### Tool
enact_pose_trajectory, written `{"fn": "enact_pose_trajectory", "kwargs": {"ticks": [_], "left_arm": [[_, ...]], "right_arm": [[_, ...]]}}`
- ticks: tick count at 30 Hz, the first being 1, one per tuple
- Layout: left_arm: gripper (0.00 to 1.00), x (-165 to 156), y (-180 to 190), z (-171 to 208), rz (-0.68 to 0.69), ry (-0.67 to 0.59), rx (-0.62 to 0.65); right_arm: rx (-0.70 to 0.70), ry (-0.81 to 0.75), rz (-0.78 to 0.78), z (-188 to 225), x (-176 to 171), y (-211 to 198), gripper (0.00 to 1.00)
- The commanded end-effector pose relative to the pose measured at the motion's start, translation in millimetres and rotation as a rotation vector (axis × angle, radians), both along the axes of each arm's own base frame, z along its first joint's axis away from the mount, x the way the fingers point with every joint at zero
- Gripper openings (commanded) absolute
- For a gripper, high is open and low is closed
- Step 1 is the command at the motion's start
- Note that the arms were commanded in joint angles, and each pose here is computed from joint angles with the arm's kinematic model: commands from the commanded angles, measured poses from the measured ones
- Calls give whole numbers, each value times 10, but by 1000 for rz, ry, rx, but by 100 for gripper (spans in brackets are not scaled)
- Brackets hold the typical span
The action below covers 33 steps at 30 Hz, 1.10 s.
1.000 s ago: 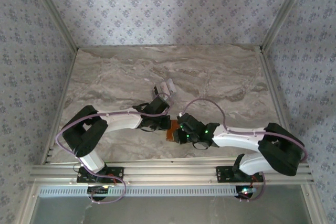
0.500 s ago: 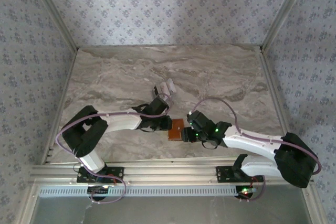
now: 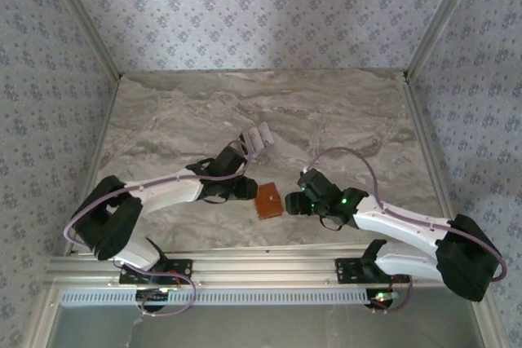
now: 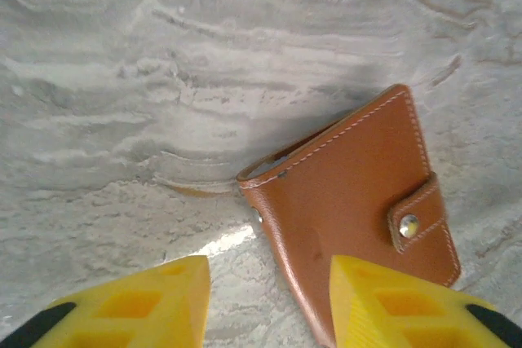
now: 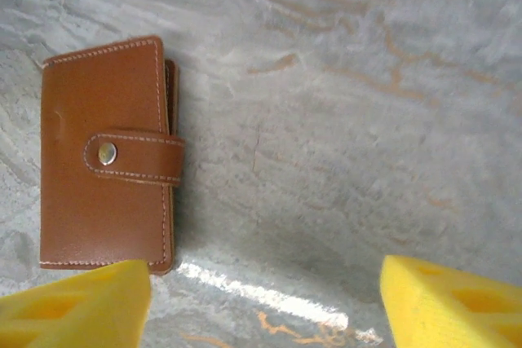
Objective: Put the credit cards into the card holder
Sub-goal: Close the button on the card holder, then reset both arms
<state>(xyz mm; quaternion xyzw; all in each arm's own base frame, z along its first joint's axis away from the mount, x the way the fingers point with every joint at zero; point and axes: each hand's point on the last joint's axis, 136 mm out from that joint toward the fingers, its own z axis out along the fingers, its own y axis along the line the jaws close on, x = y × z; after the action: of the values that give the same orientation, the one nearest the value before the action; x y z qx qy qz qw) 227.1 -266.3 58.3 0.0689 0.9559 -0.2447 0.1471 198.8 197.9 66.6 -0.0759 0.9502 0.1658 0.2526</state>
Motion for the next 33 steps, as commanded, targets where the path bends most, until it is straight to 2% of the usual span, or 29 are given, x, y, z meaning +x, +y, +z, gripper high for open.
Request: {"fn": "enact_pose_trajectory", "kwargs": {"ticks": [1, 4, 12, 21, 24, 28, 31, 33], "left_arm": [[47, 58, 117, 221, 8, -55, -5], [56, 118, 204, 435, 27, -106, -39], [99, 303, 502, 1026, 121, -314, -18], [100, 530, 1009, 1755, 288, -630, 74], [100, 577, 1216, 1865, 353, -724, 137], [100, 627, 1606, 1878, 494, -832, 280], [99, 679, 1862, 1709, 590, -920, 412], [99, 720, 1994, 1589, 604, -947, 483]], "right_arm": [[12, -76, -34, 238, 169, -23, 88], [-20, -119, -30, 327, 255, -71, 100], [-34, -207, -113, 643, 422, -265, 100], [-152, -354, -324, 1055, 665, -751, 100], [-237, -447, -453, 1203, 745, -1073, 100], [-308, -584, -596, 1334, 845, -1511, 100], [-293, -731, -489, 1275, 1031, -1515, 100], [-289, -765, -461, 1170, 1086, -1589, 100]]}}
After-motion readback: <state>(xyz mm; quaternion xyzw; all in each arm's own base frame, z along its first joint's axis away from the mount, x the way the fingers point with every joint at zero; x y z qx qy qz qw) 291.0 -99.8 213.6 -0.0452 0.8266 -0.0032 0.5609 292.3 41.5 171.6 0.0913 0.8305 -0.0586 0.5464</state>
